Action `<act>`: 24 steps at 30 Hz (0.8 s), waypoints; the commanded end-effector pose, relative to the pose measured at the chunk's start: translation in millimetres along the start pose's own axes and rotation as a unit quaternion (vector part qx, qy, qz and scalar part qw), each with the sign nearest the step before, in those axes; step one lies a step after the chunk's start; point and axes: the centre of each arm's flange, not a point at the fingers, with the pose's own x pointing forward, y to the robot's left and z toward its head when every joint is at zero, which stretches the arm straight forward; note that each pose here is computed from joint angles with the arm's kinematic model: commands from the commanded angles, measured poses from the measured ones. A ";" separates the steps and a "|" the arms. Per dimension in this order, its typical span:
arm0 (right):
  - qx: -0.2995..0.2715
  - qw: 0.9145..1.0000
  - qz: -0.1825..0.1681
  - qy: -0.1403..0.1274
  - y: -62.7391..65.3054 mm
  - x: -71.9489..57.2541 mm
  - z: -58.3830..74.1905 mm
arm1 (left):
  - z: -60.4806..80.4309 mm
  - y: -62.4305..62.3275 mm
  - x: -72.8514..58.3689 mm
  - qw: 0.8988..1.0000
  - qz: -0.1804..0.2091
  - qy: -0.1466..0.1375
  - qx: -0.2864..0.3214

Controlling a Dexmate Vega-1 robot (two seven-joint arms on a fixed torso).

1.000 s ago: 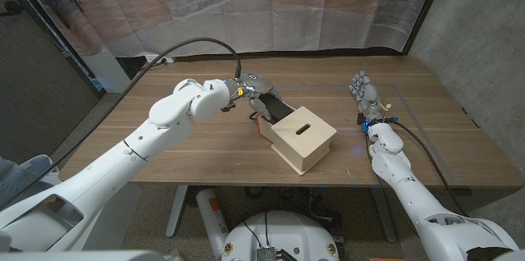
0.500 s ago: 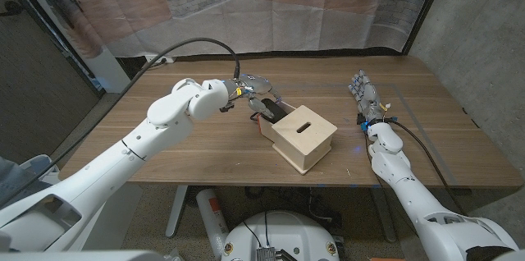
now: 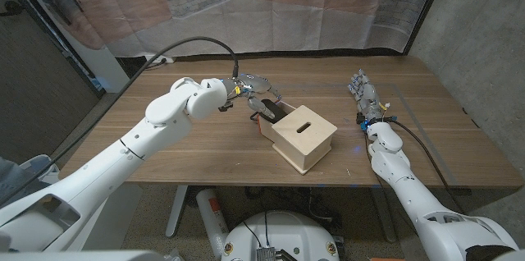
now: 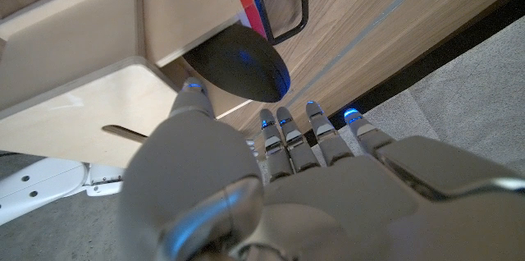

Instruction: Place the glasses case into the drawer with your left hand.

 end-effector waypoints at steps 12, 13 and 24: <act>-0.004 1.000 0.001 0.007 4.0 1.5 -2.6 | -42.2 -3.0 -14.9 0.987 0.078 0.021 -0.139; -0.005 1.000 0.002 0.008 4.4 1.7 -2.7 | -45.7 -3.6 -16.6 0.985 0.085 0.020 -0.152; -0.009 1.000 0.009 0.008 8.7 4.4 -1.8 | -86.0 -19.1 -39.9 0.932 0.182 0.028 -0.313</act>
